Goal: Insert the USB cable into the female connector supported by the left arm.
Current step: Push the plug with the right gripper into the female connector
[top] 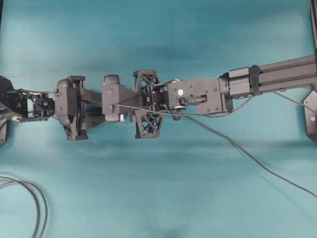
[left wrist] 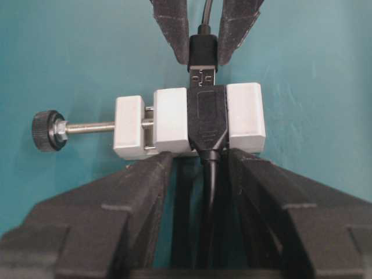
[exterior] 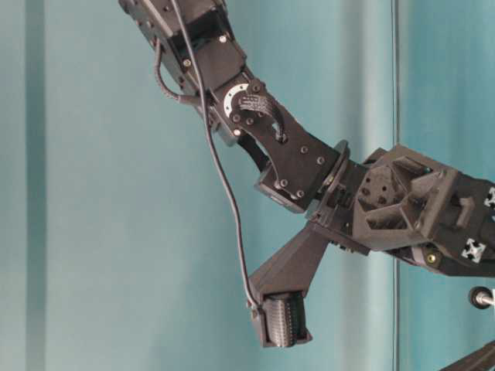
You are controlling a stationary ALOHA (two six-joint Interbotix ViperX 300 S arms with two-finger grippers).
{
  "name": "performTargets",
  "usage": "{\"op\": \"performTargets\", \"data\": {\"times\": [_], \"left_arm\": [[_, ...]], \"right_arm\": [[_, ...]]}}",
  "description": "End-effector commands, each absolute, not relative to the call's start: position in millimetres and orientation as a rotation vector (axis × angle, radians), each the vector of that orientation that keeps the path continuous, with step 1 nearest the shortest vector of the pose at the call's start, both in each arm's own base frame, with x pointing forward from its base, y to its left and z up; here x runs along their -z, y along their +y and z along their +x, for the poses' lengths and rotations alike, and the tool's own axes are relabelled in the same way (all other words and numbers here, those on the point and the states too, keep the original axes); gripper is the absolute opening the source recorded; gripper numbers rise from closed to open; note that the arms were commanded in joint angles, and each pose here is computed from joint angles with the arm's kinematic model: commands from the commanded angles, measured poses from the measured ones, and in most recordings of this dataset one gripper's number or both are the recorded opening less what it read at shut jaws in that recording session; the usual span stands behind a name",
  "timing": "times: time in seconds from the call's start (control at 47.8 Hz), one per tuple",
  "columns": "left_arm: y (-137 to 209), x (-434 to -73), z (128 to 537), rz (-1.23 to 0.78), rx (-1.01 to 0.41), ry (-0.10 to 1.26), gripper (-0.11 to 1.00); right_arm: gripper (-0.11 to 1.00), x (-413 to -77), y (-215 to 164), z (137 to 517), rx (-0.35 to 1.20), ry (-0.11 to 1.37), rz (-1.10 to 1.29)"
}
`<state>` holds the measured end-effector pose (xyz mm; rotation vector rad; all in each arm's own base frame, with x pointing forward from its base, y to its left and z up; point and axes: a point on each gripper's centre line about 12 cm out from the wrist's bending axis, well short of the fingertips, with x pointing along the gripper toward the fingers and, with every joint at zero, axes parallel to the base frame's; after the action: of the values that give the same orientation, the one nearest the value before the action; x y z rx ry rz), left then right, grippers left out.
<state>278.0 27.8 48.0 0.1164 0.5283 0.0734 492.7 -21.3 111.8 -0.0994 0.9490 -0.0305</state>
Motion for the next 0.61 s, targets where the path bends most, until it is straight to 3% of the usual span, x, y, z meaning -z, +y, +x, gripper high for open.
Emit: {"op": "performTargets", "data": {"times": [0.0,0.586], "left_arm": [[32.7,-52.6,284.1,0.129,-0.089,0.504,0.47],[32.7,-52.3,284.8,0.126,-0.088,0.509,0.46]], "right_arm": [[0.22,-133.6,-18.4,502.5,0.028,0.887,-0.101],[0.22,-138.0,-12.4,505.6,0.018,0.881,-0.109]]}}
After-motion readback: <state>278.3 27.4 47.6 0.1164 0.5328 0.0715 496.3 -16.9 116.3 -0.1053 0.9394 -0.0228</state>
